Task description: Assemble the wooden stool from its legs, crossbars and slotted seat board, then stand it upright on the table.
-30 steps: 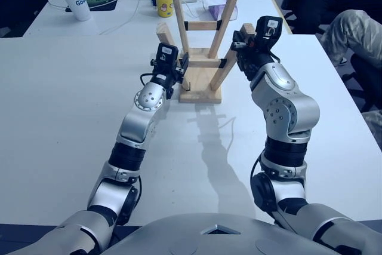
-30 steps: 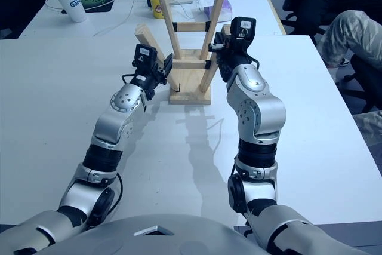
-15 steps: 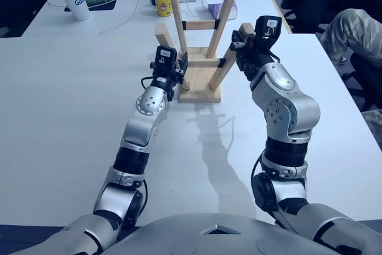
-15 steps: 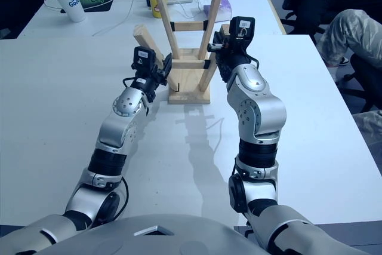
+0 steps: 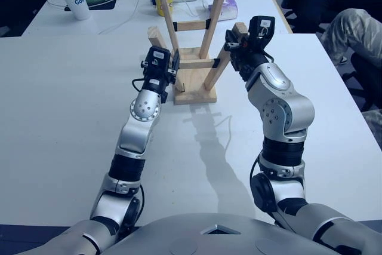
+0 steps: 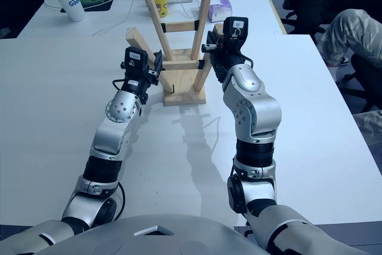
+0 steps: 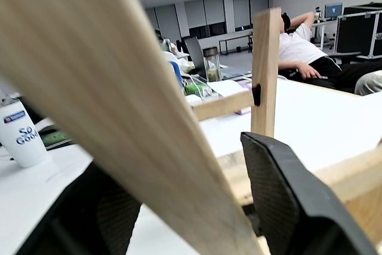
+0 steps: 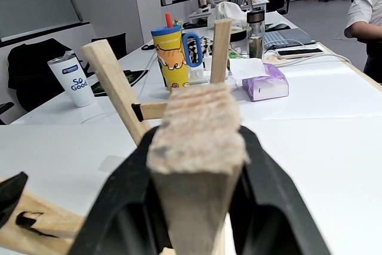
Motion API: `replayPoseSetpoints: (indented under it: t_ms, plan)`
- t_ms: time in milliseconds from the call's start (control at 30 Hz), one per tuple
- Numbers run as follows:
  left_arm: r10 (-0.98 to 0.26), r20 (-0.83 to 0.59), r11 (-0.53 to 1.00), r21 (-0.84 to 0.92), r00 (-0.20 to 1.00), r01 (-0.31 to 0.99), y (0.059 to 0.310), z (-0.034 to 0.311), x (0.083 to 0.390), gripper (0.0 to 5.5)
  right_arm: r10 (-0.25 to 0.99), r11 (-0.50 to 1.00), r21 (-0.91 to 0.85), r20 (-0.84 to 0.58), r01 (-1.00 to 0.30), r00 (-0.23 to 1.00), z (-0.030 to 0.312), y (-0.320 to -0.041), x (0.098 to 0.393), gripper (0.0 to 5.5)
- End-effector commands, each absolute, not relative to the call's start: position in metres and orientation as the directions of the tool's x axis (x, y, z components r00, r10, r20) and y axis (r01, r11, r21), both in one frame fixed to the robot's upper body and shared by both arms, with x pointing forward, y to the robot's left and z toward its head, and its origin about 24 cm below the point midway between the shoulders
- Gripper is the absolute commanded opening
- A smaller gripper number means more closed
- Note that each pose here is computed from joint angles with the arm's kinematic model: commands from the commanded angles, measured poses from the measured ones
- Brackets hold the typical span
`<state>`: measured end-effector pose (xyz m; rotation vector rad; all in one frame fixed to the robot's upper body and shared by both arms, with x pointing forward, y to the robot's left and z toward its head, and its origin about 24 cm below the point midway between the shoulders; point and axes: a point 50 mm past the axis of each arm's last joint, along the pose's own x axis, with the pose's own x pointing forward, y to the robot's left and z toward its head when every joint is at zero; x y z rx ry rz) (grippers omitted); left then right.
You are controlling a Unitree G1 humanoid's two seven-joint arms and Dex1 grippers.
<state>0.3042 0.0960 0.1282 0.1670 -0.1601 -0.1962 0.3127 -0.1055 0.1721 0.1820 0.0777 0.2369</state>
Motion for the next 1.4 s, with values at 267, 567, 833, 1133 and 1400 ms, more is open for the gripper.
replayPoseSetpoints:
  t_ms: [267,567,833,1133,1400]
  plan:
    - [-0.14,0.141,0.988,0.091,0.98,0.128,0.107,0.131,0.301,3.31,0.301,0.945,0.18,-0.143,-0.275,0.943,0.155,-0.097,0.308,1.04]
    - [-0.174,0.383,0.984,0.046,0.907,0.17,0.11,0.197,0.285,3.31,0.271,0.952,0.178,-0.118,-0.248,0.955,0.159,-0.102,0.31,1.04]
    - [-0.133,0.457,0.991,0.037,0.879,0.131,0.135,0.24,0.285,3.32,0.277,0.95,0.166,-0.062,-0.264,0.959,0.172,-0.103,0.316,1.41]
    - [-0.02,0.257,0.999,0.038,0.966,0.011,0.171,0.178,0.293,3.32,0.246,0.956,0.158,0.016,-0.245,0.969,0.186,-0.11,0.319,2.08]
    - [0.056,0.164,0.997,0.051,0.985,-0.065,0.187,0.145,0.298,3.32,0.166,0.971,0.114,0.302,-0.208,0.939,0.237,-0.124,0.315,2.08]
